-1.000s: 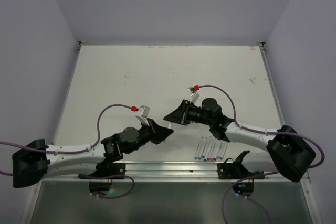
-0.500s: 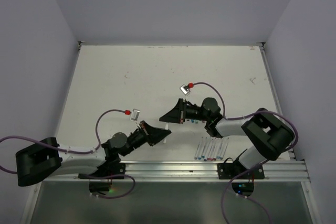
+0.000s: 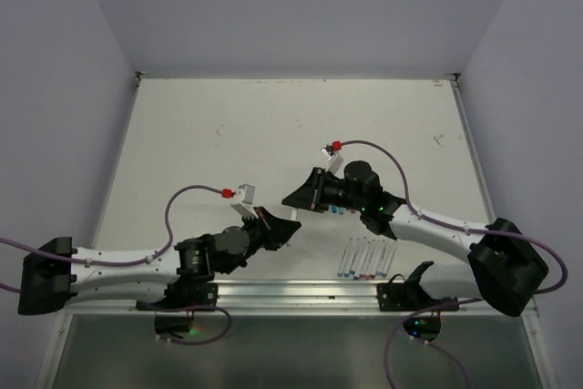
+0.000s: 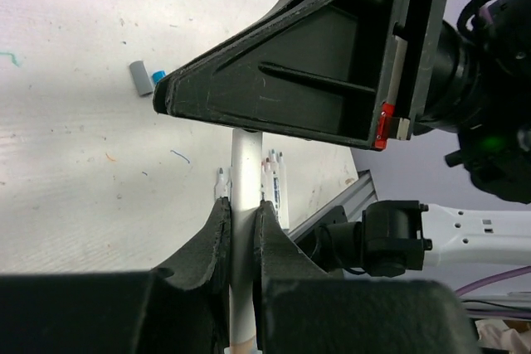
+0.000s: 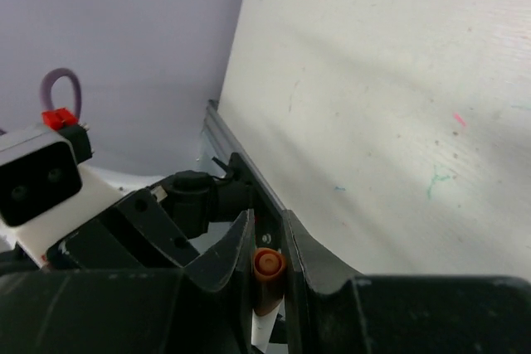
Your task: Open the pen caps
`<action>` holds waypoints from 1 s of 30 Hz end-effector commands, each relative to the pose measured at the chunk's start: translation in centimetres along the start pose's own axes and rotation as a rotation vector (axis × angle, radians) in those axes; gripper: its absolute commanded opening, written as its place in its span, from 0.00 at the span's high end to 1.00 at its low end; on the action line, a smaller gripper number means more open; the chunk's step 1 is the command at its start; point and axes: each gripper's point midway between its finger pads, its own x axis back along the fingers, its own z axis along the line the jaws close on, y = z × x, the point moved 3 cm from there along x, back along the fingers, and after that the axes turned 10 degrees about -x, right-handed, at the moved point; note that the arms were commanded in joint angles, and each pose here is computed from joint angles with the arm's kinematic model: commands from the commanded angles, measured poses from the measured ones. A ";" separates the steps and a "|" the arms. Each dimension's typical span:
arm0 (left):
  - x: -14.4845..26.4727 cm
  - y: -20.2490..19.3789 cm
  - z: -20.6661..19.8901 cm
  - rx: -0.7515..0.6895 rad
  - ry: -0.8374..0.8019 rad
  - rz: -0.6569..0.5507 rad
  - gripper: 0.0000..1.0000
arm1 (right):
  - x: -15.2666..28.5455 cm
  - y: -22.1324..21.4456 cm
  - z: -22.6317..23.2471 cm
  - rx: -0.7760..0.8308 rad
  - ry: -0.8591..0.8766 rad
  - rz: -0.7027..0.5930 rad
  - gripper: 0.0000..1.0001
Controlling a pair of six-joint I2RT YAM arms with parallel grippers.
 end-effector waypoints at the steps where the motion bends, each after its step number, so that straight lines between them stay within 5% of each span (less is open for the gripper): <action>1: 1.4 -5.0 0.9 -0.085 -0.006 0.192 1.00 | 2.2 9.5 -2.7 0.152 -0.309 -0.484 1.00; 8: 4.7 -3.6 -6.8 -0.024 -0.625 0.104 1.00 | 2.0 8.3 -0.3 0.174 -0.150 -0.414 1.00; 14: 8.4 -3.0 -9.8 -0.076 -0.954 0.081 1.00 | 1.0 7.4 3.8 0.209 0.095 -0.305 1.00; 30: 9.7 -3.0 -10.2 -0.088 -1.046 0.070 1.00 | 0.8 5.1 6.3 0.174 0.375 -0.154 1.00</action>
